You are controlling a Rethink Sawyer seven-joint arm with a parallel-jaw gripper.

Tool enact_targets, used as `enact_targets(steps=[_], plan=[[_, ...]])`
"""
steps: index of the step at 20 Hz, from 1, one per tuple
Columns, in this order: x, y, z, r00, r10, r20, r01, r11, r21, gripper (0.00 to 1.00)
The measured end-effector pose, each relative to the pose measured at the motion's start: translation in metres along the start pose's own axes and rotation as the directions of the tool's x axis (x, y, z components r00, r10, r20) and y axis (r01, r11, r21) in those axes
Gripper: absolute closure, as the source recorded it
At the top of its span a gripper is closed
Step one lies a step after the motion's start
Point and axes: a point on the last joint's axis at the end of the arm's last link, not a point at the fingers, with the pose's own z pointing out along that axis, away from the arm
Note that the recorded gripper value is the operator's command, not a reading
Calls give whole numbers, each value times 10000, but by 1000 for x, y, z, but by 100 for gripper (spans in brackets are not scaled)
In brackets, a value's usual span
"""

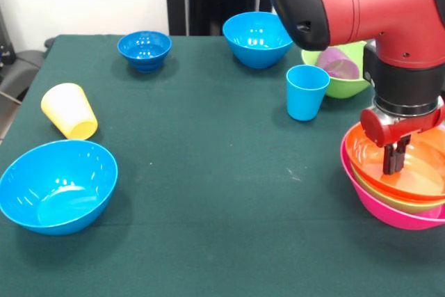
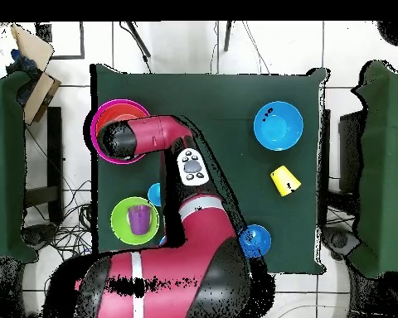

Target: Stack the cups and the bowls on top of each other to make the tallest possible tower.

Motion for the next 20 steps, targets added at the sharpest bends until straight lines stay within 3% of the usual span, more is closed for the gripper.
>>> enact_targets(steps=[10,20], plan=[[8,-13,-3,9990,-324,-304,352,9943,1002,100],[19,-53,-7,9979,-271,-586,385,9783,2035,100]])
